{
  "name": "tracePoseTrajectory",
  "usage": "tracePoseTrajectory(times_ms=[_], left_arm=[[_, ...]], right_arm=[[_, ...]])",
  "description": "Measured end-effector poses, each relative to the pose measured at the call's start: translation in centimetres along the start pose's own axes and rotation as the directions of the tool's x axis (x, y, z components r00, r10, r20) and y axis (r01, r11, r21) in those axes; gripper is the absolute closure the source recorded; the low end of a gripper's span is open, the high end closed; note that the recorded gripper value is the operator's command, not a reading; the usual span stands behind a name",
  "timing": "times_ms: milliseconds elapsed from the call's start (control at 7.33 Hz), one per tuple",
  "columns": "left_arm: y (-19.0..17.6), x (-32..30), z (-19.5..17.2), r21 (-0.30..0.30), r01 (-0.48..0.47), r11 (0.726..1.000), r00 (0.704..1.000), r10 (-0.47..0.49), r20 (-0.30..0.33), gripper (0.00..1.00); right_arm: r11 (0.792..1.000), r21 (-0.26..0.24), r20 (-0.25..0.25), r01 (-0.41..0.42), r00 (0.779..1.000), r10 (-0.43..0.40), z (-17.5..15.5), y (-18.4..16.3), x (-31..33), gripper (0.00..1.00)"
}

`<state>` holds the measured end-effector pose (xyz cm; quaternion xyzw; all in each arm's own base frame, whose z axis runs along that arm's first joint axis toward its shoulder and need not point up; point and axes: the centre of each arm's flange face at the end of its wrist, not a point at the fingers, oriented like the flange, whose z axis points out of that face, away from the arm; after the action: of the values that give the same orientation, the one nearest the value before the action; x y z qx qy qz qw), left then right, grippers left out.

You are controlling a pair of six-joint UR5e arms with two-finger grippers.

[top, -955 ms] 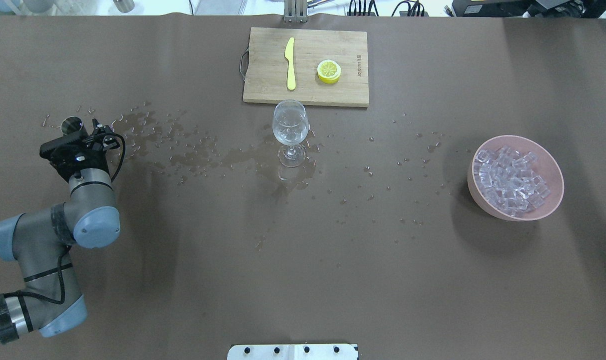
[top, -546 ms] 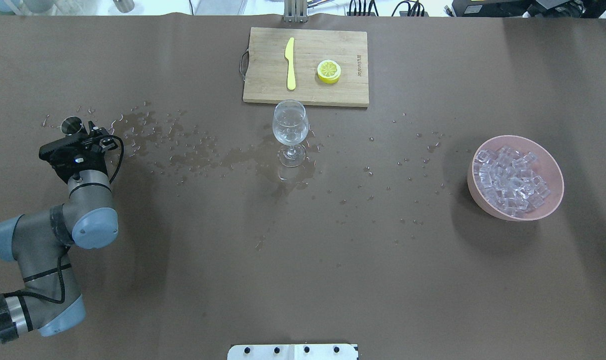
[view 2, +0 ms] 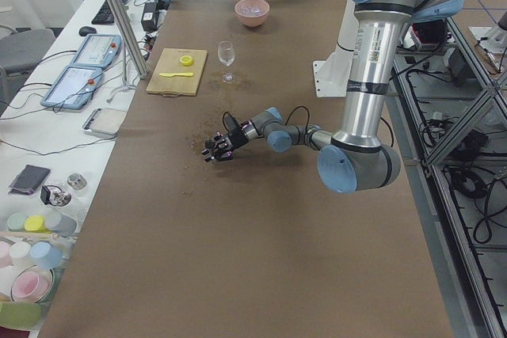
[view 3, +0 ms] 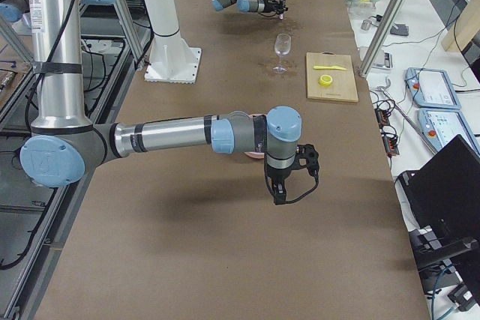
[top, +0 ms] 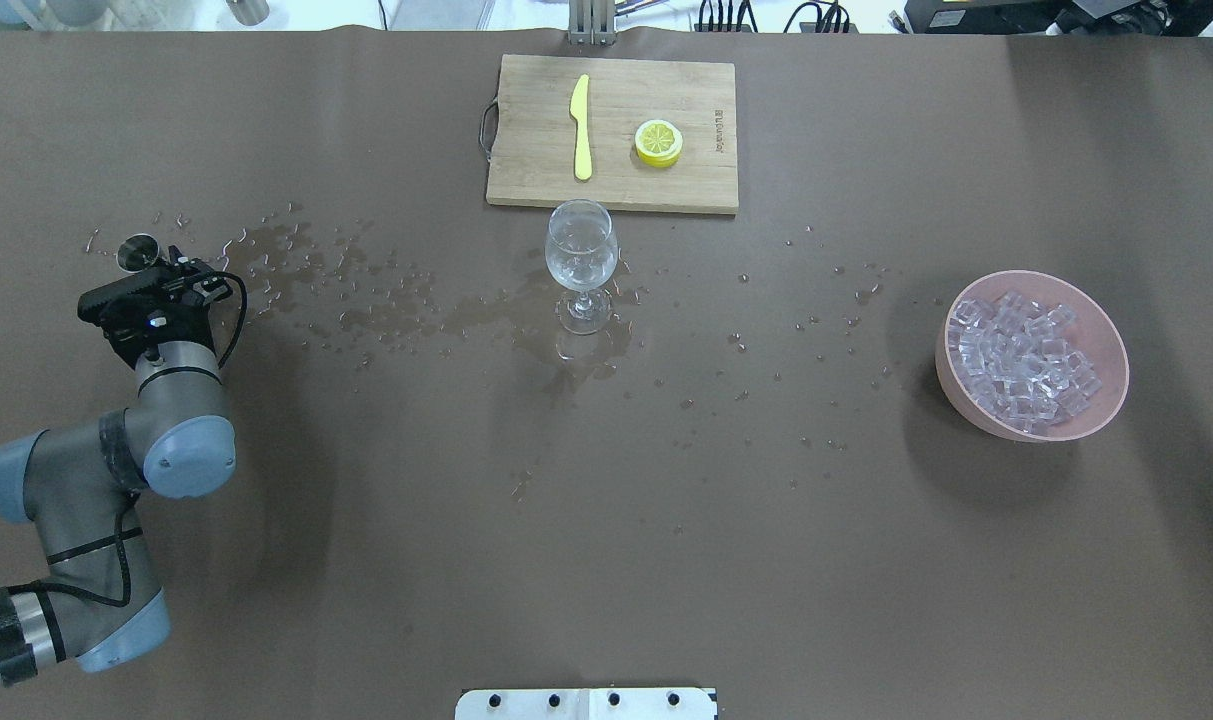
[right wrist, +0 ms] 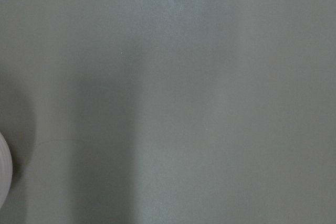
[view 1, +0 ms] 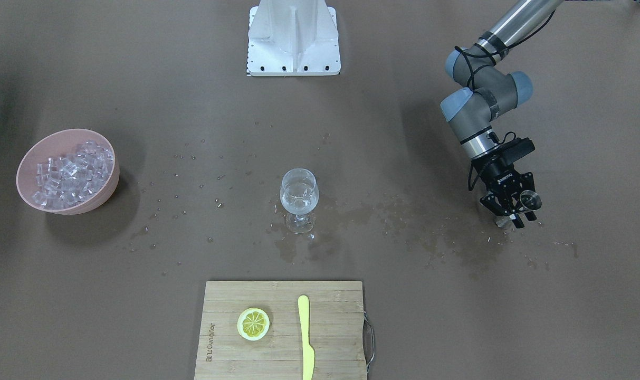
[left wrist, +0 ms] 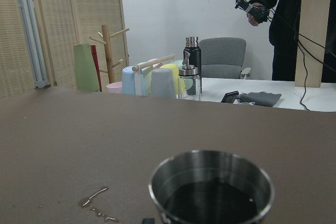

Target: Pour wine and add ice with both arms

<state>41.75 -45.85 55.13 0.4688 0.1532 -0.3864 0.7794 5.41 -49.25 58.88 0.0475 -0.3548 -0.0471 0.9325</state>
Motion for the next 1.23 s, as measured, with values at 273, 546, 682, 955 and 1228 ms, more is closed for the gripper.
tracePoseTrajectory(times_ms=[273,546,682,955,1228], left_arm=[[-0.1,0.1,-0.1,0.000,0.001,1.000,1.000,-0.001,-0.002,0.66],[-0.2,0.6,-0.2,0.000,0.006,1.000,1.000,-0.006,-0.006,0.81],[-0.2,0.8,-0.3,-0.001,0.010,1.000,1.000,-0.010,-0.008,0.92],[-0.5,1.1,-0.5,-0.002,0.020,1.000,1.000,-0.020,-0.016,1.00],[-1.4,1.7,-1.0,-0.007,0.059,0.998,0.997,-0.060,-0.049,1.00]], right_arm=[[1.000,-0.001,0.000,-0.001,1.000,0.001,0.1,0.0,0.1,0.00],[1.000,-0.003,0.000,-0.003,1.000,0.003,0.2,0.0,0.1,0.00],[1.000,-0.005,0.000,-0.004,1.000,0.004,0.2,0.0,0.2,0.00],[1.000,-0.005,0.000,-0.005,1.000,0.005,0.3,0.0,0.2,0.00],[1.000,-0.006,0.000,-0.005,1.000,0.005,0.3,0.0,0.2,0.00]])
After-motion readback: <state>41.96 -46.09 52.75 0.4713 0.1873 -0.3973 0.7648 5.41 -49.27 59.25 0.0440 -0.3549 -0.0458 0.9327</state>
